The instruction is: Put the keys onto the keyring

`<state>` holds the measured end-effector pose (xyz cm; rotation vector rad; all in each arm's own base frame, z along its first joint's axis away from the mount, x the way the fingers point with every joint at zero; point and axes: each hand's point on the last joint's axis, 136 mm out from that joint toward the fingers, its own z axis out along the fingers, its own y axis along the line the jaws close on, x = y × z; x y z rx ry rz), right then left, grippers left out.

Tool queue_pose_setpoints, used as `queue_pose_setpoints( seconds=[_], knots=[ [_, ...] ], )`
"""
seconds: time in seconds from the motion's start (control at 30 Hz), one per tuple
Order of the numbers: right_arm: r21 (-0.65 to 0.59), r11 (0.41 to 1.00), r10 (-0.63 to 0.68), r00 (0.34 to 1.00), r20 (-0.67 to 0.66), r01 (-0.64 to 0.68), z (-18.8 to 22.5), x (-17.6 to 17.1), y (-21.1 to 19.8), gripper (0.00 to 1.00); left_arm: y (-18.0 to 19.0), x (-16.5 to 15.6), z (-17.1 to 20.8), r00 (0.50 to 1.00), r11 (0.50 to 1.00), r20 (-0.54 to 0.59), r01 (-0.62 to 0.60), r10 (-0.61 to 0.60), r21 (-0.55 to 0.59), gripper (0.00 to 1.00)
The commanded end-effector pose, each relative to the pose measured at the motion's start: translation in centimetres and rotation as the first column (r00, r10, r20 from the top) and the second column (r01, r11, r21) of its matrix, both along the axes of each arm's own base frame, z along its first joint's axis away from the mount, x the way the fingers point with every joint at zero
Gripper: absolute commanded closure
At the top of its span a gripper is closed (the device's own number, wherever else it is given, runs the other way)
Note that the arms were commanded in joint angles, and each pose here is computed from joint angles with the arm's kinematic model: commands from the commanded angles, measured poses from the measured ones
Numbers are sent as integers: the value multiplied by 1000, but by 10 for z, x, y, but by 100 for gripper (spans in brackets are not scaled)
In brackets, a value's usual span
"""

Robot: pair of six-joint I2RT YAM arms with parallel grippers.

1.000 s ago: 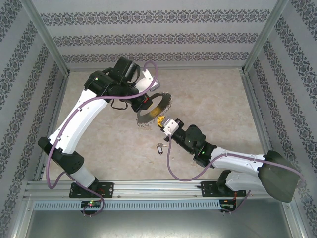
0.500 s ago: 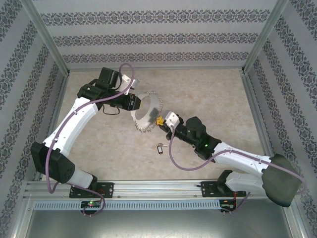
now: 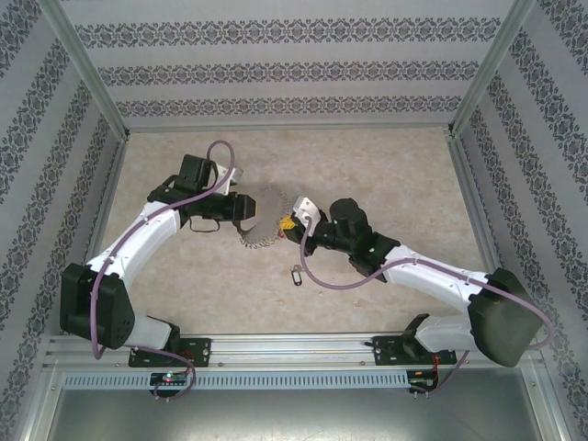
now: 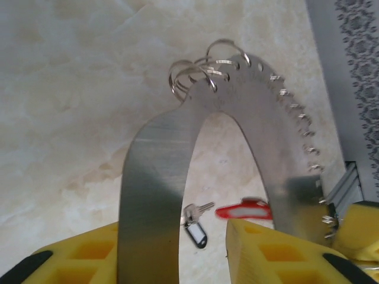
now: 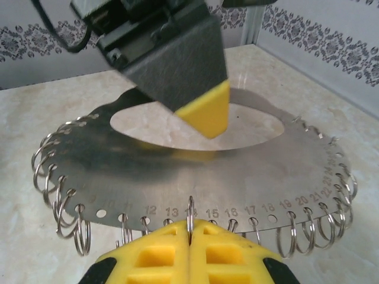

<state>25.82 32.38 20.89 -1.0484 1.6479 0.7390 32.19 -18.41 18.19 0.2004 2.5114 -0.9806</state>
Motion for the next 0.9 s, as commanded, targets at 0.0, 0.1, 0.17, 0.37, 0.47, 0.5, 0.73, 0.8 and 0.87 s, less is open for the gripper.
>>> queue_pose_setpoints(
  seconds=[0.0,0.1,0.17,0.37,0.47,0.5,0.73,0.8,0.87],
  knots=[
    [47,999,23,999,29,-25,25,10,11,100,6,3,2,997,998,46,-57,58,-26,58],
    [26,999,25,1000,19,-25,23,18,18,100,17,1,-15,993,993,43,-113,112,20,55],
    [16,1000,20,1000,14,-20,20,25,22,100,26,-1,-26,989,987,41,-147,145,61,52],
    [-15,999,42,999,-1,-42,14,37,33,100,51,-4,-48,969,956,66,-245,237,161,40],
    [-28,998,64,998,4,-64,12,39,36,100,61,-5,-50,960,941,89,-279,267,193,39],
    [-31,997,71,997,1,-71,11,40,37,100,62,-6,-48,958,939,101,-283,267,196,39],
    [-219,967,149,985,83,-128,-19,34,39,100,68,-7,2,914,945,348,-279,207,169,43],
    [-339,938,141,974,176,-75,-33,38,39,100,75,-9,14,890,937,406,-301,208,180,45],
    [-422,906,161,953,258,-39,-44,36,43,100,80,-12,23,864,932,460,-316,206,178,46]
  ],
)
